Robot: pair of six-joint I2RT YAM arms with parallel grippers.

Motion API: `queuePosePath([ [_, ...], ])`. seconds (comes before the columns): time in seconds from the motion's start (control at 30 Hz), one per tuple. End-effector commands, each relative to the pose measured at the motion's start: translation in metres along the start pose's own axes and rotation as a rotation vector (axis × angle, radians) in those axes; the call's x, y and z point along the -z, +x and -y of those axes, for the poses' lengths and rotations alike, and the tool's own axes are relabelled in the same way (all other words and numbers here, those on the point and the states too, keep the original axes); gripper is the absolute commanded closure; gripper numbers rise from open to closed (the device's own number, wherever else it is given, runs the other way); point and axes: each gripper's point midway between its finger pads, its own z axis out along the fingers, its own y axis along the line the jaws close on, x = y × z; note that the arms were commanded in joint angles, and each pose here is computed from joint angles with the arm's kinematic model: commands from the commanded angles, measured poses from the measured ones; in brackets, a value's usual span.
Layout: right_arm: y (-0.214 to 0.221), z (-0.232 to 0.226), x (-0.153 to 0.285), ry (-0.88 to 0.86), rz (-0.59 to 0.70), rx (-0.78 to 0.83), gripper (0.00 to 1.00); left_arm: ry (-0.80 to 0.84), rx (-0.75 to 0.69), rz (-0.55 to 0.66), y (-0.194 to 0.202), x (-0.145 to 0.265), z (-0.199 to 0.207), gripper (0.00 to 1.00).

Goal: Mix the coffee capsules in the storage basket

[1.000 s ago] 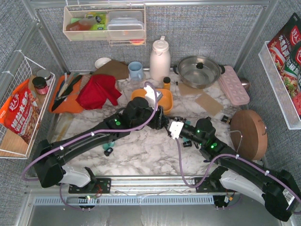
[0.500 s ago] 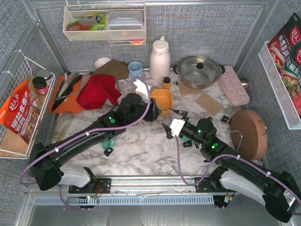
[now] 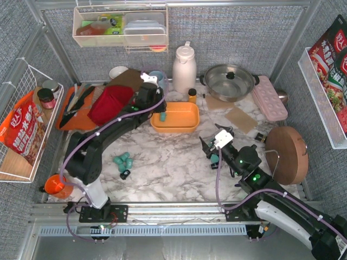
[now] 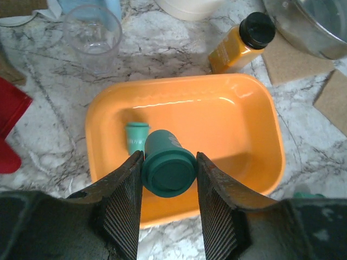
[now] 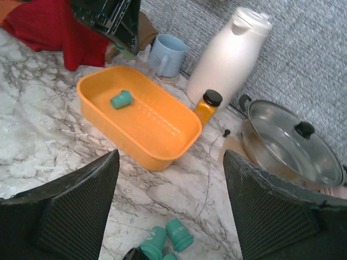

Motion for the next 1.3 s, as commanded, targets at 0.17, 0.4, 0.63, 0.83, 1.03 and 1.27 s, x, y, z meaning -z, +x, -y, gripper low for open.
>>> queuePosePath([
  [0.17, 0.009, 0.023, 0.001, 0.142, -0.121, -0.119, 0.19, -0.126, 0.0, -0.117, 0.02, -0.046, -0.019, 0.48],
  [0.4, 0.01, 0.025, 0.002, 0.147, -0.129, -0.123, 0.19, -0.147, 0.027, -0.143, 0.033, -0.048, -0.025, 0.43],
  [0.63, 0.009, 0.027, 0.002, 0.159, -0.138, -0.125, 0.18, -0.119, 0.024, -0.102, 0.018, -0.024, -0.021, 0.25],
  [0.83, 0.015, 0.022, -0.006, 0.147, -0.151, -0.155, 0.18, -0.078, 0.03, 0.039, -0.019, 0.05, -0.02, 0.11],
  [1.03, 0.007, 0.011, -0.018, 0.097, -0.089, -0.259, 0.09, -0.142, 0.061, 0.178, -0.017, 0.127, -0.054, 0.01],
  [1.27, 0.026, 0.025, -0.028, 0.215, -0.185, -0.423, 0.01, -0.241, 0.128, 0.242, -0.001, 0.188, -0.089, 0.01],
])
